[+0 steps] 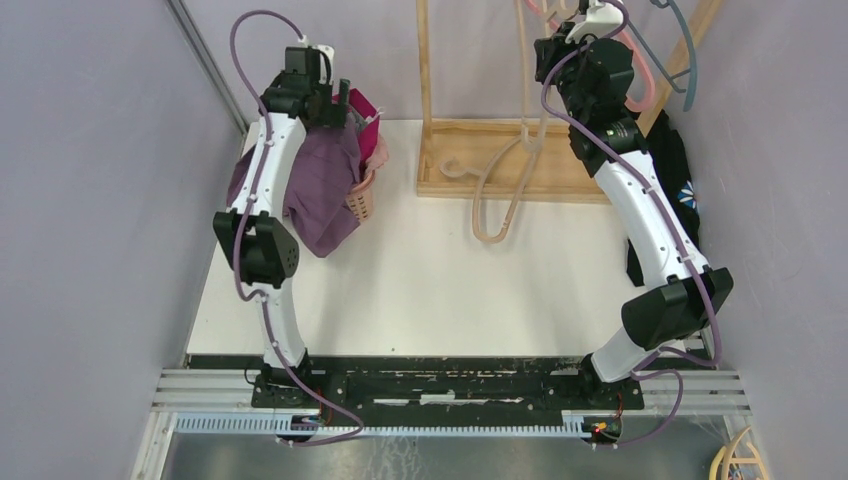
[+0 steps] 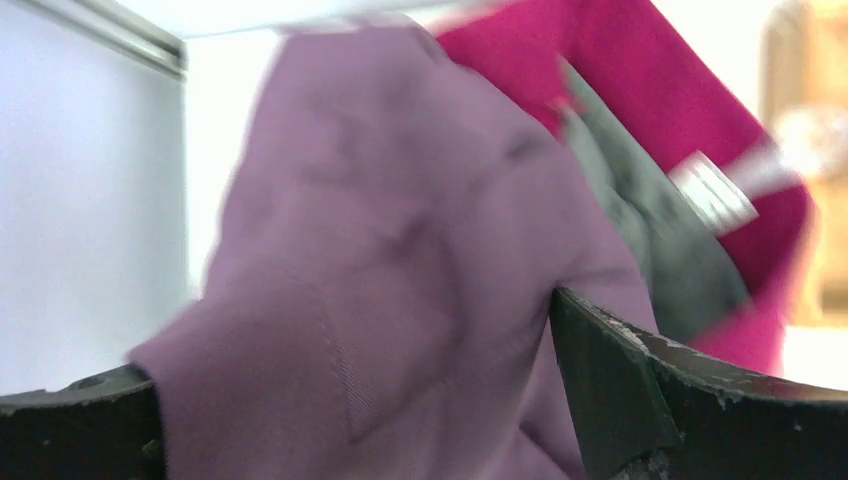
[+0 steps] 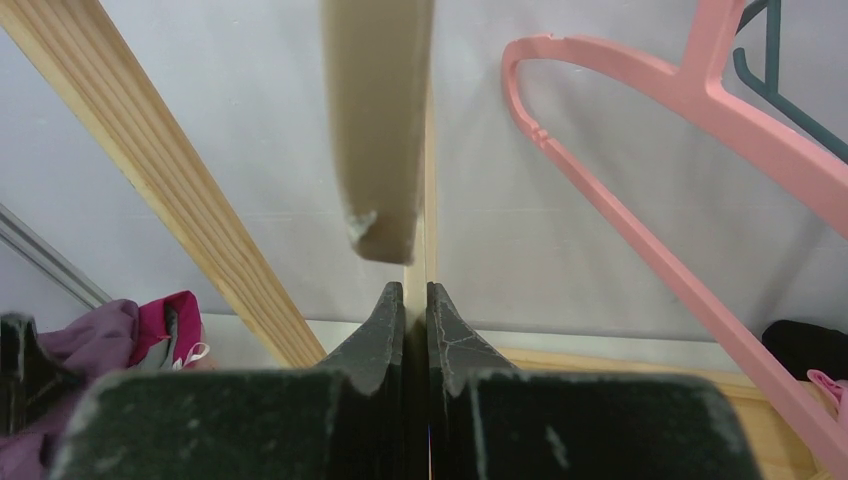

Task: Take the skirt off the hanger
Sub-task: Place the skirt in the bin.

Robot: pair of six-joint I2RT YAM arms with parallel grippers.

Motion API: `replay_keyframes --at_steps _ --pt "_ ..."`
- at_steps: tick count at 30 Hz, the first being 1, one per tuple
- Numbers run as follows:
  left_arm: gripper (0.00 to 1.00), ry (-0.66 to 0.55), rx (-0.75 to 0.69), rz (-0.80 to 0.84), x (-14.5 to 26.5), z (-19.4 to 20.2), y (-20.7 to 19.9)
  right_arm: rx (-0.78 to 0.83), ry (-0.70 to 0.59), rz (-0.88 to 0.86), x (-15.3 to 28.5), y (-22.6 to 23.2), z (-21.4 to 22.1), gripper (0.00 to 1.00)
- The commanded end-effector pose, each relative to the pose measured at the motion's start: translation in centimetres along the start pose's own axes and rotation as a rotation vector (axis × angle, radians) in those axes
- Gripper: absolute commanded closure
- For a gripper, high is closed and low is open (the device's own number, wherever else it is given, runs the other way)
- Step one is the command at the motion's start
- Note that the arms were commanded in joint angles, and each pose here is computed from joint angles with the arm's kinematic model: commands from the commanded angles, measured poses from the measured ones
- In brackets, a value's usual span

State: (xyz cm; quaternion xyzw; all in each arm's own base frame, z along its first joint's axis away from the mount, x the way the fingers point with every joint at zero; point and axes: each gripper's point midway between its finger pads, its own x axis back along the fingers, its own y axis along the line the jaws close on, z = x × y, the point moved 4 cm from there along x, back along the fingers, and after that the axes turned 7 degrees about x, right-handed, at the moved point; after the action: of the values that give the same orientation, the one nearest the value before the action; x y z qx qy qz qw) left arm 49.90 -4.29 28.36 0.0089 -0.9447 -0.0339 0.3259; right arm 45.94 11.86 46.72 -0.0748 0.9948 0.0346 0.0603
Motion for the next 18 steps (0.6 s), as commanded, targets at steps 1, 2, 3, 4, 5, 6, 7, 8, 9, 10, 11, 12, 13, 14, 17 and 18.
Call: replay_keyframes --at_steps 1,2,3,4,5,6,7,8,9,10,11,12,13,14,17,18 --pt "0.01 -0.234 0.084 -0.383 5.0 -7.5 5.7 -0.020 -0.102 -0.017 0.3 0.2 -2.8 0.99" --pt "0.01 -0.288 0.095 -0.441 6.0 -8.5 6.3 -0.016 -0.100 -0.016 0.2 0.1 -2.6 0.99" --pt "0.01 -0.335 0.100 -0.479 7.0 -9.2 6.4 -0.015 -0.099 -0.012 0.3 0.1 -2.6 0.99" --pt "0.01 -0.368 0.086 -0.496 7.5 -9.6 6.3 -0.017 -0.099 -0.013 0.3 0.1 -2.6 0.99" --pt "0.01 -0.393 0.061 -0.486 8.1 -10.0 5.8 -0.017 -0.098 -0.013 0.2 0.1 -2.6 0.99" --pt "0.01 -0.401 0.026 -0.479 8.2 -10.0 5.0 -0.021 -0.095 -0.014 0.1 0.2 -2.4 0.99" --pt "0.01 -0.396 -0.013 -0.495 8.2 -9.7 4.3 -0.024 -0.095 -0.018 0.1 0.2 -2.4 0.99" --pt "0.01 -0.396 -0.056 -0.473 7.7 -9.5 3.2 -0.026 -0.095 -0.020 0.0 0.3 -2.4 0.99" --pt "0.01 -0.376 -0.105 -0.421 6.7 -8.9 2.4 -0.030 -0.095 -0.021 0.0 0.3 -2.4 0.99" --pt "0.01 -0.358 -0.136 -0.383 5.8 -8.4 1.7 -0.033 -0.094 -0.021 -0.1 0.3 -2.4 0.99" --pt "0.01 -0.334 -0.167 -0.371 5.2 -7.8 1.0 -0.035 -0.093 -0.020 -0.1 0.3 -2.3 0.99" --pt "0.01 -0.315 -0.186 -0.367 4.7 -7.5 0.4 -0.037 -0.093 -0.023 -0.1 0.4 -2.4 0.99" --pt "0.01 -0.306 -0.206 -0.331 4.3 -7.3 -0.4 -0.039 -0.093 -0.025 -0.1 0.5 -2.4 0.99" --pt "0.01 -0.302 -0.227 -0.278 3.9 -7.1 -1.4 -0.040 -0.093 -0.025 -0.2 0.5 -2.4 0.99" --pt "0.01 -0.348 -0.168 -0.147 4.3 -7.8 -3.2 -0.038 -0.086 -0.020 -0.2 0.3 -2.2 0.99" --pt "0.01 -0.374 -0.143 -0.107 4.9 -8.3 -3.5 -0.038 -0.085 -0.020 -0.1 0.4 -2.1 0.99"
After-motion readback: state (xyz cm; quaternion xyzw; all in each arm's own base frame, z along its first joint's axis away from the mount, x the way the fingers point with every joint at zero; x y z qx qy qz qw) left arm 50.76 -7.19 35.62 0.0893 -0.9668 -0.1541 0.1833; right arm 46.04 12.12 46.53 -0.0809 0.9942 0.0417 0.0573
